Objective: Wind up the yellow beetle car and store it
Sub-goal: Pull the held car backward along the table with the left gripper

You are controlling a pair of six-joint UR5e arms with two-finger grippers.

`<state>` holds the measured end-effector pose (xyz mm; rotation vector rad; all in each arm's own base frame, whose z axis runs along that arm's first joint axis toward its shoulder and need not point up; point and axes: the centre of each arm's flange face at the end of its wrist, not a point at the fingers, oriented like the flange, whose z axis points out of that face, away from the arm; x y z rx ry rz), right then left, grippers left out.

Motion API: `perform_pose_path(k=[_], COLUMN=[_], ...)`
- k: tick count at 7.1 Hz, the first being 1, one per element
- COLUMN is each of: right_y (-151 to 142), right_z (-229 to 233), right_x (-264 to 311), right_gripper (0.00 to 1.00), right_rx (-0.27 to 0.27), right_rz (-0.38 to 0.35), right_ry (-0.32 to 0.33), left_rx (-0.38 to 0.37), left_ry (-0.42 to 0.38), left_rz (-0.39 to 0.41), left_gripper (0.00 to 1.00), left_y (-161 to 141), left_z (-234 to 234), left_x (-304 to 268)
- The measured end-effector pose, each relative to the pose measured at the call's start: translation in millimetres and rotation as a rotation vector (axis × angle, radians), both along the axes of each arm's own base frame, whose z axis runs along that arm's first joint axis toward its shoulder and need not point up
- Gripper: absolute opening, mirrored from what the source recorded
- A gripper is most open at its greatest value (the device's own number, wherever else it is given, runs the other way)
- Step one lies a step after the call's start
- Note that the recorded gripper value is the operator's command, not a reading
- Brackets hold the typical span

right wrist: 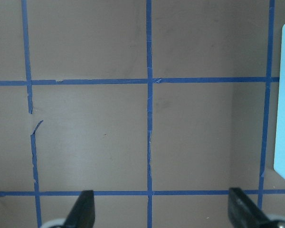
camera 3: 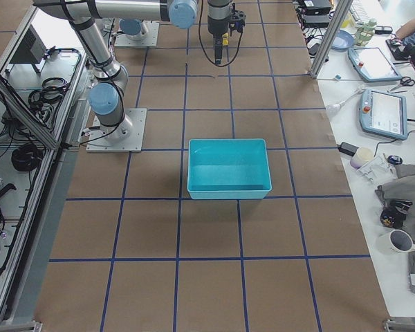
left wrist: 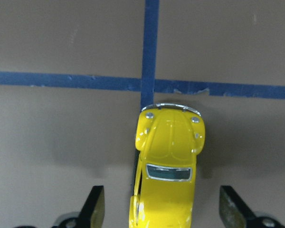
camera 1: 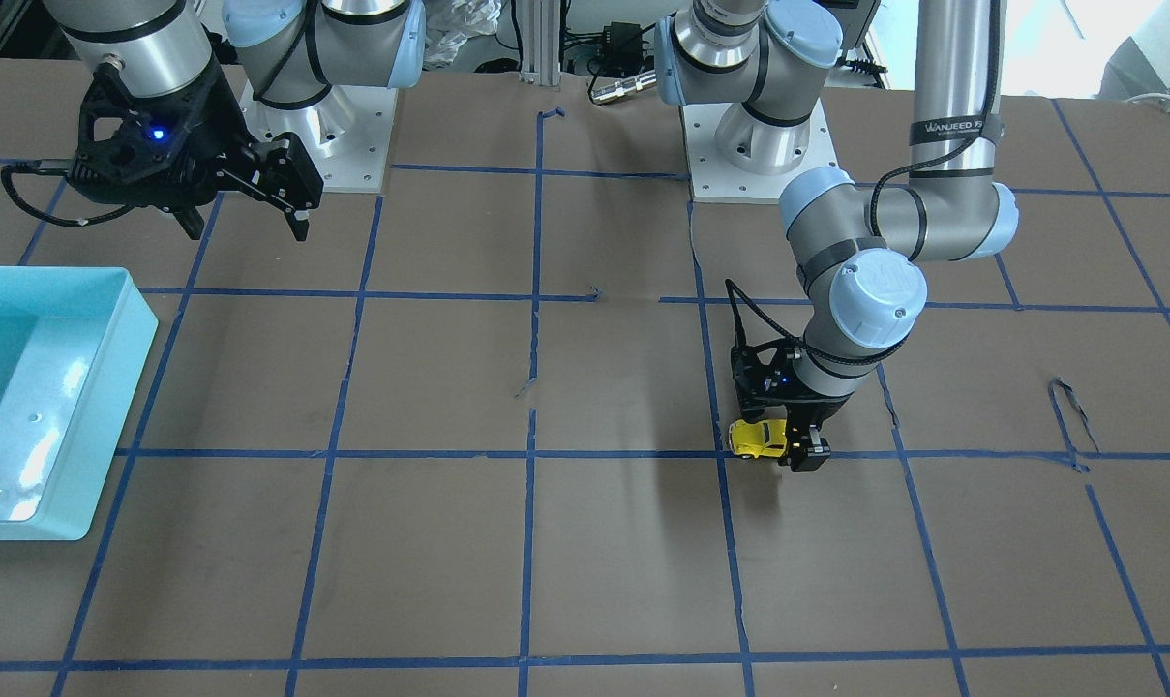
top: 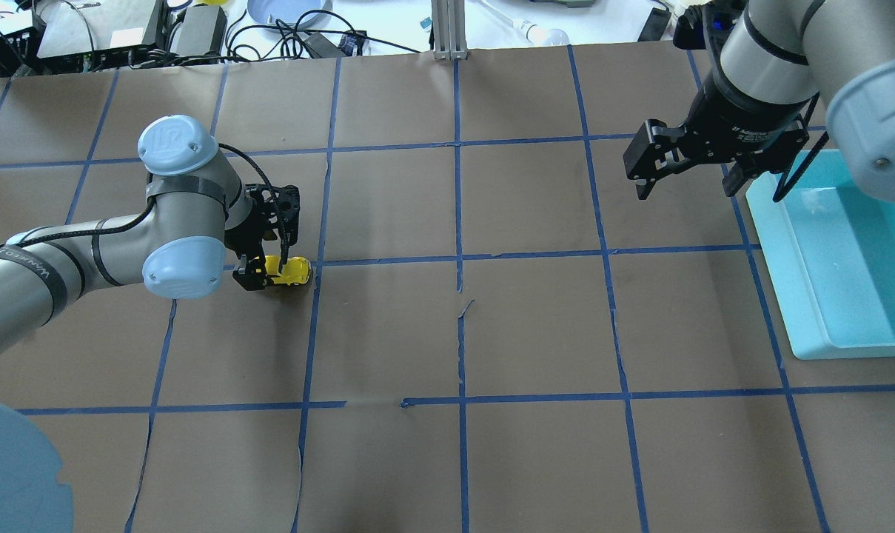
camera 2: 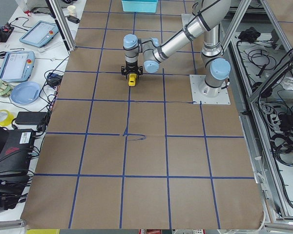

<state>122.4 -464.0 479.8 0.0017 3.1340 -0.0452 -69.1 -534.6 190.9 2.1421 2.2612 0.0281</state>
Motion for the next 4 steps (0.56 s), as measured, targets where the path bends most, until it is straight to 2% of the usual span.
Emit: perform_pose_path(k=[3,4], right_y=[0.1,-0.2], right_z=[1.2,1.8], right_x=[0.4,0.6], right_gripper=[1.00,1.00], right_rx=[-0.004,-0.007], right_rz=[0.002,0.002], right_ry=[0.000,-0.001], left_rx=[-0.001,-0.002], left_ry=[-0.004,-0.004], left_rz=[-0.009,-0.009], left_gripper=[0.65,0.54], left_y=[-1.7,-2.0], left_z=[0.2,0.4], left_x=[0.7,1.0])
